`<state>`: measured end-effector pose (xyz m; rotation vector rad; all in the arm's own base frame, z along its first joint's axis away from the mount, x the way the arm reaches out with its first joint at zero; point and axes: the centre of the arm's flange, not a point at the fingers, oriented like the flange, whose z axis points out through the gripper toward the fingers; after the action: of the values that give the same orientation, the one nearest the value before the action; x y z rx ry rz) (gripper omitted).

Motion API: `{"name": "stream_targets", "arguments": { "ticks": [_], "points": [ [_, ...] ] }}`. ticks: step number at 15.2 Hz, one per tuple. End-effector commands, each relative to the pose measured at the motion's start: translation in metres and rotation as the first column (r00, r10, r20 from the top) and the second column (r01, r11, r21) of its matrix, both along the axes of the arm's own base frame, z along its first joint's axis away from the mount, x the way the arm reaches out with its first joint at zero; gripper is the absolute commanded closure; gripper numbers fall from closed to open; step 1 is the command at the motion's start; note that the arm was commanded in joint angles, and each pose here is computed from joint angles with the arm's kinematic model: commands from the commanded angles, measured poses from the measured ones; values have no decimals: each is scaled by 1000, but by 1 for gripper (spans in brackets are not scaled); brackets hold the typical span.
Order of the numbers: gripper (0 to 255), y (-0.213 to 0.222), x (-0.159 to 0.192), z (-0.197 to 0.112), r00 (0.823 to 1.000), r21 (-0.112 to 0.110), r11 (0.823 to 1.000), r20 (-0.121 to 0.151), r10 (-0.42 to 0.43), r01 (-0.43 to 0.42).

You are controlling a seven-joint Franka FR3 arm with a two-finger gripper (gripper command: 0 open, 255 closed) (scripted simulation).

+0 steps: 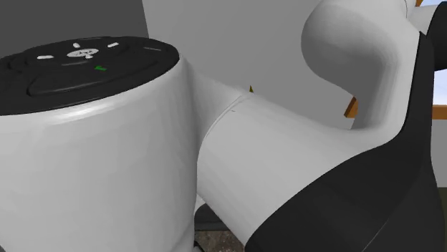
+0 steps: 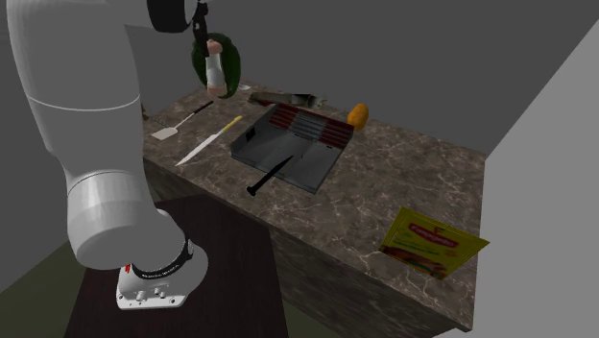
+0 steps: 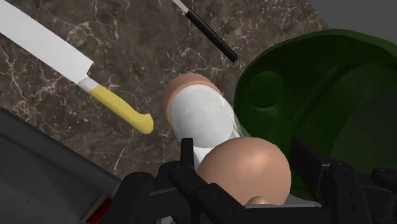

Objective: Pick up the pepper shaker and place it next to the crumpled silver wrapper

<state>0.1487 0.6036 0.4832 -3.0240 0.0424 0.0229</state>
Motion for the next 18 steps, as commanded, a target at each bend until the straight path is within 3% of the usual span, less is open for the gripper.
{"name": "stream_targets", "arguments": {
  "ticks": [1, 13, 18],
  "points": [
    [255, -1, 0, -11, 1000, 1, 1000, 0, 0, 0],
    [255, -1, 0, -74, 1000, 1, 1000, 0, 0, 0],
    [255, -1, 0, -78, 1000, 1, 1000, 0, 0, 0]
  ]
}}
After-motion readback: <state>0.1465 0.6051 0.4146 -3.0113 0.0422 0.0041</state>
